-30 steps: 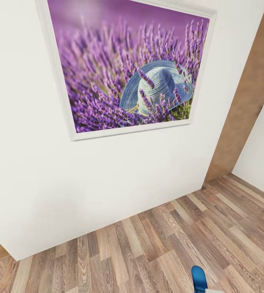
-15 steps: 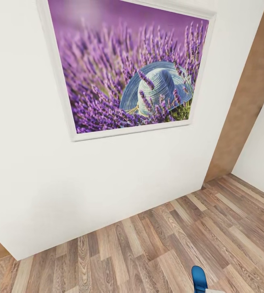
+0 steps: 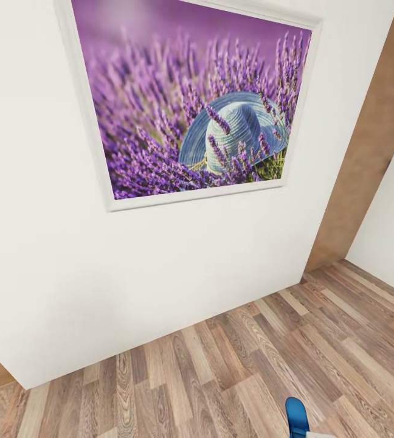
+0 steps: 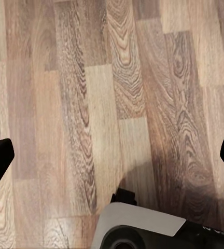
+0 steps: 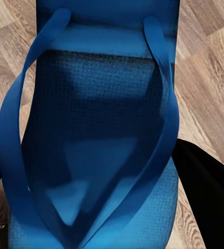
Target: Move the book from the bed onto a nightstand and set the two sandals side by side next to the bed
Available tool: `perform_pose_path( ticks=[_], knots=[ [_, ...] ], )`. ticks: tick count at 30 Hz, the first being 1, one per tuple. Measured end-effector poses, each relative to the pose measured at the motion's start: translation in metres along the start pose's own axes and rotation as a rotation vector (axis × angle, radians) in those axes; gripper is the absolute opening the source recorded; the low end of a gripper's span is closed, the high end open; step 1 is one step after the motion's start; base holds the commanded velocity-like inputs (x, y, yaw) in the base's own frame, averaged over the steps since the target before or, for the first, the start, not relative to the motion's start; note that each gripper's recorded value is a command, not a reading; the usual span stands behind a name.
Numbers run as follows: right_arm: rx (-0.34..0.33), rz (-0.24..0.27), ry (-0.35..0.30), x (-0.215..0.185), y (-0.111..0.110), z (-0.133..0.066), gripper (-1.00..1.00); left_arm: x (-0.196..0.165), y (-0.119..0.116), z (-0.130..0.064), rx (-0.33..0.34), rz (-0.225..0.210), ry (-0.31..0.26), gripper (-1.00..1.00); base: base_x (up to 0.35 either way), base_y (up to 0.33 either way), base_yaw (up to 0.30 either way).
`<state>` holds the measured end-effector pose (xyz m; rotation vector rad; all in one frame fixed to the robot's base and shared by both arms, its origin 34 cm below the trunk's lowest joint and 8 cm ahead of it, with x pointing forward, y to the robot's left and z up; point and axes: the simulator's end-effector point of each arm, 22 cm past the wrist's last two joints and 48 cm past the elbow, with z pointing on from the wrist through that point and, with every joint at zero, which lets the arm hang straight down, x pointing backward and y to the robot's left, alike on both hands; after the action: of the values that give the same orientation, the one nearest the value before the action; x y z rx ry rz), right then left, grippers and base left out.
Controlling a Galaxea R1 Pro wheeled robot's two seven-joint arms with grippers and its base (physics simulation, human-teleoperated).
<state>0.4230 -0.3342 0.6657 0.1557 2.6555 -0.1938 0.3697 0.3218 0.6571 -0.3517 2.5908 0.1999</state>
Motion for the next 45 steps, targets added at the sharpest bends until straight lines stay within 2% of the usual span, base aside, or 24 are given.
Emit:
perform_pose_path(
  ticks=[9, 28, 45],
  knots=[
    [-0.001, -0.002, -0.001, 0.0, 0.001, 0.0, -1.0, -0.004, 0.0, 0.0, 0.0, -0.003, -0.02, 1.0, 0.054, 0.0, 0.0],
    [-0.001, 0.001, -0.003, -0.001, 0.0, 0.0, -1.0, -0.004, -0.004, -0.001, 0.006, 0.001, -0.023, 1.0, 0.142, 0.0, 0.002],
    [-0.003, 0.002, -0.023, -0.01, 0.002, -0.003, -1.0, -0.012, -0.006, -0.002, 0.013, -0.001, -0.041, 1.0, 0.025, 0.0, 0.104]
  ],
)
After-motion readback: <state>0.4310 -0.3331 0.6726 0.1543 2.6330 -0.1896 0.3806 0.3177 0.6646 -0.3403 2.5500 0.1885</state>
